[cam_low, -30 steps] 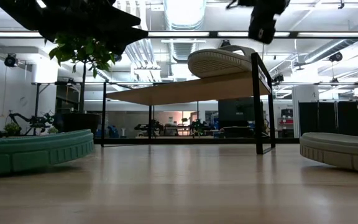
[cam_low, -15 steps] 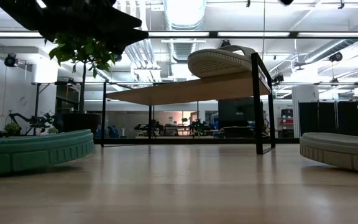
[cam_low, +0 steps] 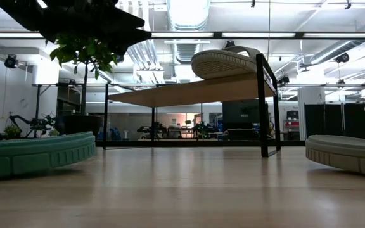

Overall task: Pick and place slides into the shelf
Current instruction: Put the gray slide on the shelf

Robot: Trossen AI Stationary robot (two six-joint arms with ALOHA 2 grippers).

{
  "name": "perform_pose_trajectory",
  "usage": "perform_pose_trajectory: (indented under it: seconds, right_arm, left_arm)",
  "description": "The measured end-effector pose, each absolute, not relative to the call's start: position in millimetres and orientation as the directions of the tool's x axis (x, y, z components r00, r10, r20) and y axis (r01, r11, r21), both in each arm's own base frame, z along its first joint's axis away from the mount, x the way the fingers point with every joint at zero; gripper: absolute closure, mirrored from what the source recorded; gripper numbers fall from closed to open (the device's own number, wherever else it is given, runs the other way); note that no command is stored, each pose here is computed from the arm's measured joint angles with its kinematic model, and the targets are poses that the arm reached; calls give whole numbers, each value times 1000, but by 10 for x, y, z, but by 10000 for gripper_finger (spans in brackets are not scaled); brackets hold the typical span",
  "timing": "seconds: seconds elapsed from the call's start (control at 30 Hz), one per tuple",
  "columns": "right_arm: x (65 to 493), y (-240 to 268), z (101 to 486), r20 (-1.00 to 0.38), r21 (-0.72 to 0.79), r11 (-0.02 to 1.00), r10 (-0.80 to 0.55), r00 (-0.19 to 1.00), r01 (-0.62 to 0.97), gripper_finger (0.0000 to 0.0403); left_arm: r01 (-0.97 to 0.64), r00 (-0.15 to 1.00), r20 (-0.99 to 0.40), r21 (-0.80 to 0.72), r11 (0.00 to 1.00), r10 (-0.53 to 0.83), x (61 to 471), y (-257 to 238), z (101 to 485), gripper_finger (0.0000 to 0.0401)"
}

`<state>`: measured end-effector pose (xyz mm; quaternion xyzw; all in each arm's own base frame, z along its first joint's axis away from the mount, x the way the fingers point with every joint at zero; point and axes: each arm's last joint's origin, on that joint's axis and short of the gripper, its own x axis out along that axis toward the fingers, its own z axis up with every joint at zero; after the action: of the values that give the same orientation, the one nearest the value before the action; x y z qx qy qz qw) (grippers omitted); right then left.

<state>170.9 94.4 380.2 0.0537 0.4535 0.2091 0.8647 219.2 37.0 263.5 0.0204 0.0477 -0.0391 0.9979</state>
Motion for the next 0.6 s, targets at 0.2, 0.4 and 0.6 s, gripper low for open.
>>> perform_pose_trajectory:
  seconds: [0.2,0.4,0.6]
  right_arm:
    - [1807,1206,3475,-843,270,901,392,368,-339,301]
    - [1938,1335,3098,-889,341,886,413,198,-316,319]
    - [2015,1393,2871,-889,359,878,425,173,-316,336]
  left_arm:
    - [80,992,-96,35,996,-76,2192,370,2635,180]
    - [80,992,-96,35,996,-76,2192,370,2635,180]
    - [80,992,-96,35,996,-76,2192,370,2635,180]
